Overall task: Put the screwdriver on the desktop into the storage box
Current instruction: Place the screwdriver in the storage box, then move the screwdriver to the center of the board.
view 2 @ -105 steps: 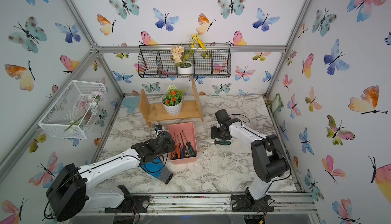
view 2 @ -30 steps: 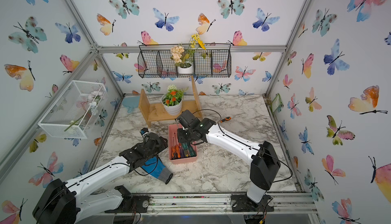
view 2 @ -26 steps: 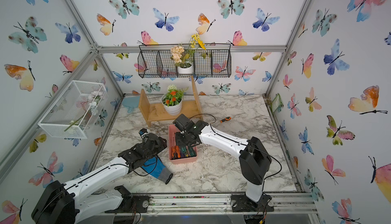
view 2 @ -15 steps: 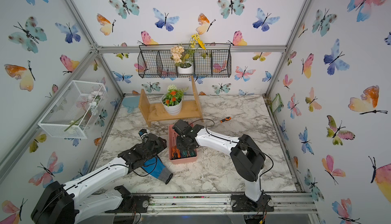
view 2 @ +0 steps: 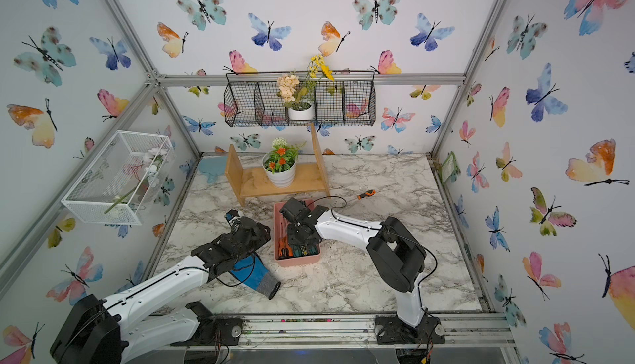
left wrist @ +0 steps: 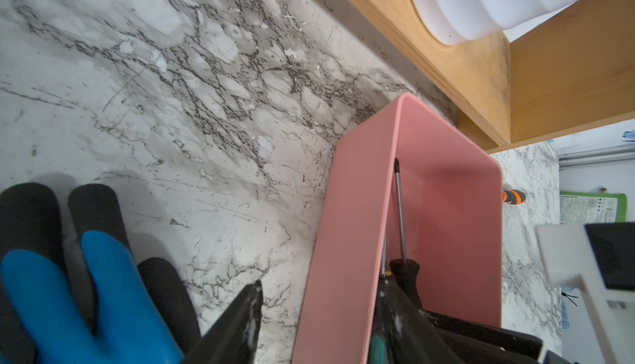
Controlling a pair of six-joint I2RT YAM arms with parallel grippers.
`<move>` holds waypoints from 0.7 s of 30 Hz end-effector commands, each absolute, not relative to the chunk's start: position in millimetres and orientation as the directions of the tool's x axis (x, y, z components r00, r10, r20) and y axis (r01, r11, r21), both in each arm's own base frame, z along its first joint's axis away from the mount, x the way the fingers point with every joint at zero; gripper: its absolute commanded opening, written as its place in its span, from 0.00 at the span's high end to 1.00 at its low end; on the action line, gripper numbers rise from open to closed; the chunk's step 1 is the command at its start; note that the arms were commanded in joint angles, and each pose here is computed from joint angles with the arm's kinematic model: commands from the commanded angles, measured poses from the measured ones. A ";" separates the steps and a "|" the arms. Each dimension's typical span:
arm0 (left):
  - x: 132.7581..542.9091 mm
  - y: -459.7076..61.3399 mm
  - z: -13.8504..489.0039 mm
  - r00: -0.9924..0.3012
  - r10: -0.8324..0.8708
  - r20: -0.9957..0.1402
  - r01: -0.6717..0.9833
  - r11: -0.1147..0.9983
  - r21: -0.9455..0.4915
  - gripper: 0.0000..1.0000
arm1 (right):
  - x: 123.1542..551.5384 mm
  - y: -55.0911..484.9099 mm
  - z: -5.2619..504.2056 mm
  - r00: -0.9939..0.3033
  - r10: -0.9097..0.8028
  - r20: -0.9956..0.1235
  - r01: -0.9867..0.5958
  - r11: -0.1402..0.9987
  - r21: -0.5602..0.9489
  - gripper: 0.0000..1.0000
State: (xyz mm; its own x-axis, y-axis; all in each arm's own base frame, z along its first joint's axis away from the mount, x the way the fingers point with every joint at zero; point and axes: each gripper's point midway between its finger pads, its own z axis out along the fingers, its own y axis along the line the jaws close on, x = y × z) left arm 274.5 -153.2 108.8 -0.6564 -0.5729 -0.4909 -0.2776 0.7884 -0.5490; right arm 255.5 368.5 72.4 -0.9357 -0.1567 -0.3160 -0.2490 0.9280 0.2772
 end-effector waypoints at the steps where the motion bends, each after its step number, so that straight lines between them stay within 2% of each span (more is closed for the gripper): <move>1: 272.9 -146.8 107.9 -0.648 -0.573 -0.501 -0.288 0.794 -0.536 0.40 | 263.9 369.2 115.5 -0.884 -0.157 -0.441 -0.308 0.905 0.294 0.50; 6: 272.7 -144.4 110.7 -0.638 -0.577 -0.510 -0.287 0.793 -0.538 0.40 | 300.5 320.4 177.0 -0.756 -0.090 -0.648 -0.276 0.942 0.190 0.38; 15: 271.3 -145.0 113.5 -0.641 -0.569 -0.515 -0.267 0.794 -0.546 0.40 | 378.6 146.1 159.2 -0.777 0.241 -0.582 0.105 0.961 0.258 0.42; 21: 268.0 -141.5 113.6 -0.635 -0.572 -0.520 -0.261 0.792 -0.553 0.40 | 415.8 109.2 131.0 -0.756 0.357 -0.549 0.240 0.931 0.275 0.45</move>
State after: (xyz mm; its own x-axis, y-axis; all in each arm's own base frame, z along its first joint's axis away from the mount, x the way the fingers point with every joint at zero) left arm 268.4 -148.4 113.3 -0.6459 -0.5778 -0.4990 -0.2618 0.7816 -0.5662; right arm 404.1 100.5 141.5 -0.7454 0.3517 -0.5662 0.2508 0.9350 0.2506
